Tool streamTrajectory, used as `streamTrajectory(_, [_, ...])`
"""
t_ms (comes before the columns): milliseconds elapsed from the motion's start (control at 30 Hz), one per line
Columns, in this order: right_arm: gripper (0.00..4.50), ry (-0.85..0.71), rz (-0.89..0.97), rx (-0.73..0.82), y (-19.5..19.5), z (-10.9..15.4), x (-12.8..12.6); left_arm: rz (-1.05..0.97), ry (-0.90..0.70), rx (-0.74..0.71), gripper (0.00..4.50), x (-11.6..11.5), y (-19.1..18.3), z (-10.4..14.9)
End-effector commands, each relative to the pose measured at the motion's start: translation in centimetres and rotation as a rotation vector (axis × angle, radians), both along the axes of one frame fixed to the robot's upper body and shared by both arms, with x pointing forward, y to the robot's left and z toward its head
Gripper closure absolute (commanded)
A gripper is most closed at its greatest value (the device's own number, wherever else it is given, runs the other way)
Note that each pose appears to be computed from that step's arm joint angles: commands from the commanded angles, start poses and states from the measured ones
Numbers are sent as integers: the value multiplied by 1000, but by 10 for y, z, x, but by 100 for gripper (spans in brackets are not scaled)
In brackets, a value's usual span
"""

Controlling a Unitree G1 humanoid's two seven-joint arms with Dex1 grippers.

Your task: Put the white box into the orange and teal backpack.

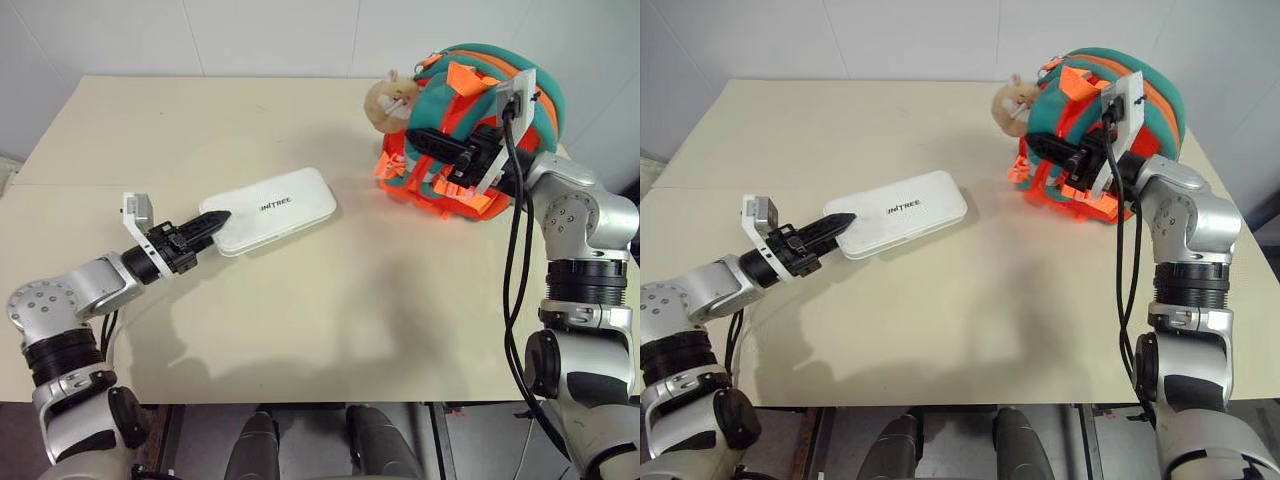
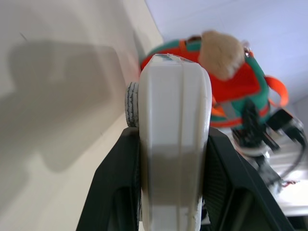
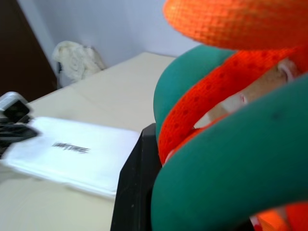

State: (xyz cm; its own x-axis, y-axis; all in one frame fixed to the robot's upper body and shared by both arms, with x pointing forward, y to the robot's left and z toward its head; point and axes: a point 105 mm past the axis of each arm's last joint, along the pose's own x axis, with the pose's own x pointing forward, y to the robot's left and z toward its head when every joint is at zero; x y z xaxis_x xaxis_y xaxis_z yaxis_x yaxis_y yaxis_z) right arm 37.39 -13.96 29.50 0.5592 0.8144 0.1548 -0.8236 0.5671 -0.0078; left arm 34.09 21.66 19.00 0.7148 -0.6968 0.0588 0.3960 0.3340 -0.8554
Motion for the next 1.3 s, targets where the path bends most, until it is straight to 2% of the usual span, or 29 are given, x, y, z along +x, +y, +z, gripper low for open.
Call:
streamTrajectory(33, [448,-97,85,3,11,25,-27,36,-82,2,321,3,16,21])
streamTrajectory(133, [448,-100,126,4,17,29,-38,49,-91,12,321,6,23,24])
streamTrajectory(267, [448,-82,319,-59,35,23,-80,76,-98,27,321,10,35,27])
streamTrajectory(667, [448,-24,625,-147,50,14,-150,64,-104,55,321,15,43,31])
streamTrajectory(800, [448,-10,671,-151,52,13,-160,52,-115,70,321,15,43,35])
streamTrajectory(1000, [448,50,679,-196,49,-11,-165,-10,-188,146,321,5,37,48])
streamTrajectory(1133, [448,86,643,-249,38,-38,-159,-48,-460,258,321,-20,39,79])
streamTrajectory(1300, [448,86,630,-276,27,-51,-154,-75,-665,339,321,-38,45,94])
